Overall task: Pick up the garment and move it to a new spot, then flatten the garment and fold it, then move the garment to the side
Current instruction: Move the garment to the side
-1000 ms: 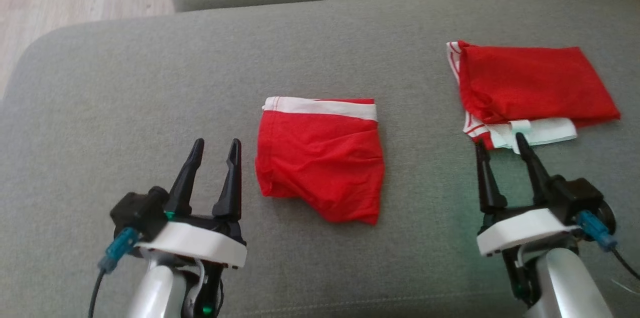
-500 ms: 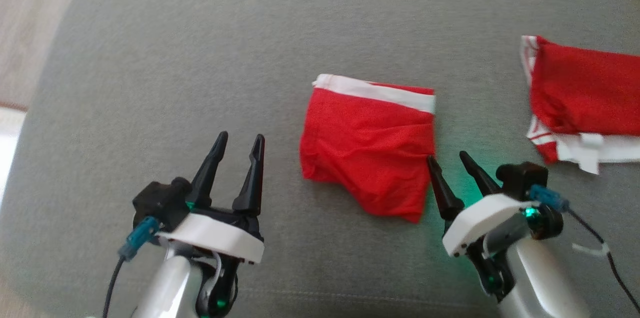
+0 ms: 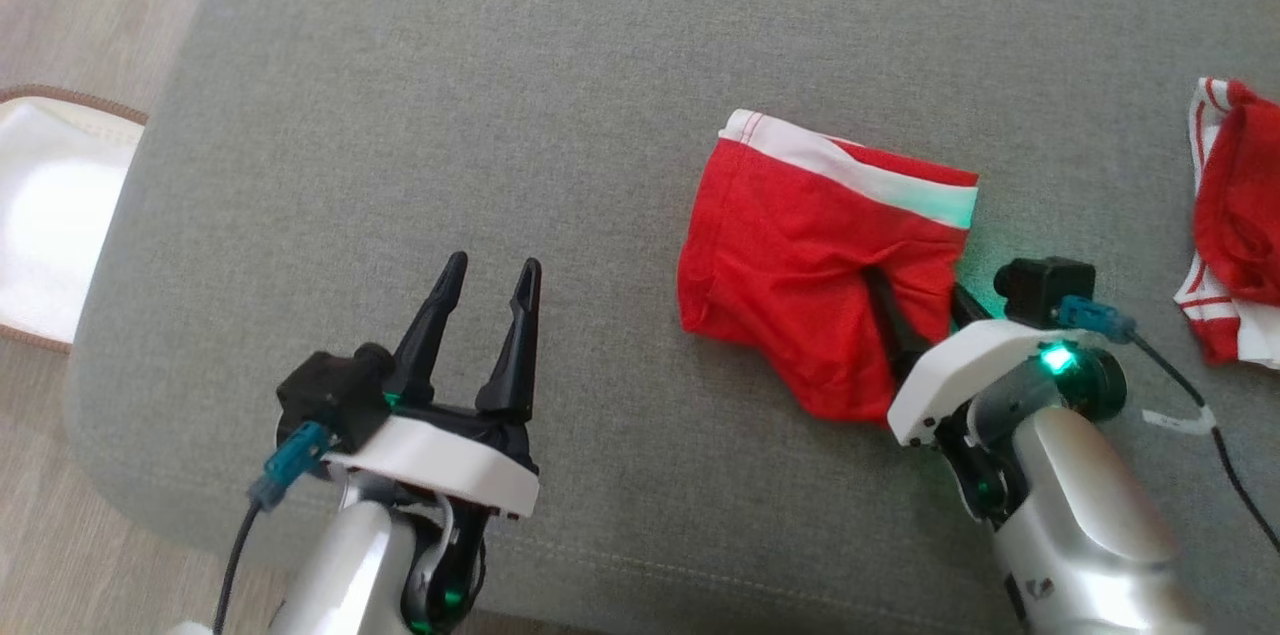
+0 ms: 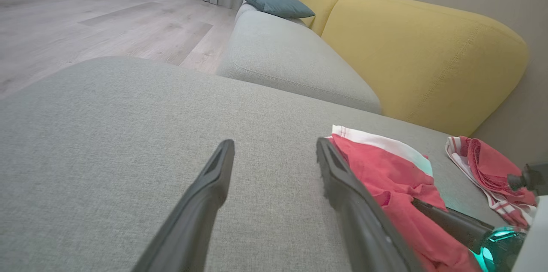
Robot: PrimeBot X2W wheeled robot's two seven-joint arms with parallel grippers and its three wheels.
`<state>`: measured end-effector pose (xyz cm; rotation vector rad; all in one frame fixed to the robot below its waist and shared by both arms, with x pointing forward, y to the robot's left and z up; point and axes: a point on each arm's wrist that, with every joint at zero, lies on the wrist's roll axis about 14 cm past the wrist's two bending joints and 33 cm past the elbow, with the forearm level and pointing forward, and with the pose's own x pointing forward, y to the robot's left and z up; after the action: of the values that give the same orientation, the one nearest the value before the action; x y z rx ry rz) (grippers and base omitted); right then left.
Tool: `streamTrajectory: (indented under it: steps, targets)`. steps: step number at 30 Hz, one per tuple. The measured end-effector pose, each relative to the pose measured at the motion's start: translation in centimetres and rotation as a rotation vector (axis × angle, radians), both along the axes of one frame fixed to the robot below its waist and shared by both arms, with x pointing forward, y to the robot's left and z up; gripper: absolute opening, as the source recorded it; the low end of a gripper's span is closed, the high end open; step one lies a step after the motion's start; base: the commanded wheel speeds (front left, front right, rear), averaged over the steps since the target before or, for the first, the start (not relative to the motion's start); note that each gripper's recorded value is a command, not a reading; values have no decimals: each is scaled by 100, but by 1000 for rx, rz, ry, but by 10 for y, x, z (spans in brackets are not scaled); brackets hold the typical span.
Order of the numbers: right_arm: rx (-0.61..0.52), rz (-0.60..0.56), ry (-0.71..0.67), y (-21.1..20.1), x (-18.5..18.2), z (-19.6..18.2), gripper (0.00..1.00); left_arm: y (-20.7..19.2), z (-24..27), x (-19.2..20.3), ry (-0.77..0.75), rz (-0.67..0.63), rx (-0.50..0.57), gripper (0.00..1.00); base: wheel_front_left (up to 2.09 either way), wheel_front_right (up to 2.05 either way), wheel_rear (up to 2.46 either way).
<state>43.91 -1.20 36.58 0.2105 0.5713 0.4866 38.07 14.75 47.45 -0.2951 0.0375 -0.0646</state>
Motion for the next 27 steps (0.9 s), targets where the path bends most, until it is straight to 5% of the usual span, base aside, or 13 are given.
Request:
streamTrajectory:
  steps: [14,21,27]
  targets:
    - [-268,104,-243,-33,-2,22,0,-28,8,10,-32,-88,-8,100,0,0,0]
    - [-487,141,-375,-100,11,58,0,-54,17,18,-66,-169,-19,100,0,0,0]
    - [-723,116,-348,-198,23,81,0,-79,12,26,-61,-244,-33,100,0,0,0]
